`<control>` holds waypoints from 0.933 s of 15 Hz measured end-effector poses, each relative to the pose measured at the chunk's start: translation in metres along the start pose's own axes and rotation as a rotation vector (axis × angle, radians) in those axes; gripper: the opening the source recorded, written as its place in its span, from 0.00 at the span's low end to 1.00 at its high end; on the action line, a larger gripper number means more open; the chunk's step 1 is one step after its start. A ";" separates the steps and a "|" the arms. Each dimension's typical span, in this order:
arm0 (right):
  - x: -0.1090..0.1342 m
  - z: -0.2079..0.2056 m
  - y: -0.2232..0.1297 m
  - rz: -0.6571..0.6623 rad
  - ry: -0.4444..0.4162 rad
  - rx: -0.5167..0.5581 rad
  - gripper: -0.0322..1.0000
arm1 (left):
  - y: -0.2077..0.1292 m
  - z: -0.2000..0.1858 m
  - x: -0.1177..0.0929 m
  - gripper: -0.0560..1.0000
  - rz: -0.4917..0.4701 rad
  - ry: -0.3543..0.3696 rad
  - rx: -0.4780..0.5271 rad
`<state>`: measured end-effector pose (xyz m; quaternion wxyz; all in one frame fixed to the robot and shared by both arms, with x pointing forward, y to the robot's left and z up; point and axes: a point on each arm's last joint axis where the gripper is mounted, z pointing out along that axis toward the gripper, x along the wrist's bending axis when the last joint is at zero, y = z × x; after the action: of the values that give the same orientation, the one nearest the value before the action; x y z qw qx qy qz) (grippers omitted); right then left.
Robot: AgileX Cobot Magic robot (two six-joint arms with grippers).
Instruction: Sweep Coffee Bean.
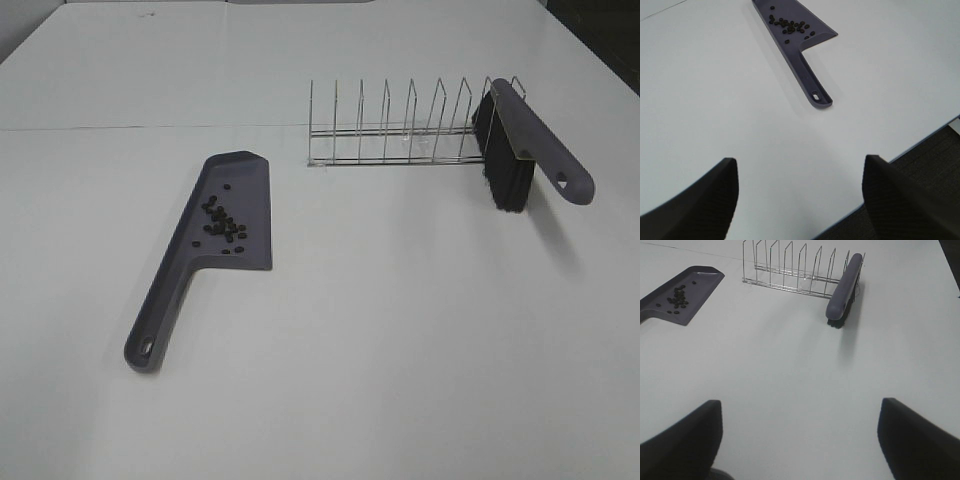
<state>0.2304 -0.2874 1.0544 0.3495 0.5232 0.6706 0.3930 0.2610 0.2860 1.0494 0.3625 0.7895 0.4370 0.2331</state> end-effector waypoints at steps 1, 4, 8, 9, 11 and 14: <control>0.000 0.000 0.000 0.000 0.000 0.000 0.72 | 0.000 0.000 0.000 0.67 0.000 0.000 0.000; 0.000 0.000 0.000 0.000 0.000 0.000 0.72 | 0.000 0.000 0.000 0.67 0.000 0.000 -0.001; 0.000 0.000 0.000 0.000 0.001 0.000 0.72 | -0.010 -0.015 -0.001 0.67 -0.102 0.164 -0.110; 0.000 0.000 0.000 0.000 0.001 0.000 0.72 | -0.015 -0.022 -0.003 0.67 -0.129 0.225 -0.162; 0.000 0.000 0.000 0.003 -0.004 0.000 0.72 | -0.017 -0.024 -0.005 0.67 -0.169 0.296 -0.180; 0.000 0.001 0.000 0.025 -0.046 0.003 0.72 | -0.017 -0.025 -0.005 0.67 -0.170 0.300 -0.183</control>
<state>0.2311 -0.2868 1.0544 0.3593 0.5410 0.6562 0.3841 0.2328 0.2968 1.0515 0.3821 0.6698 0.5283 0.3553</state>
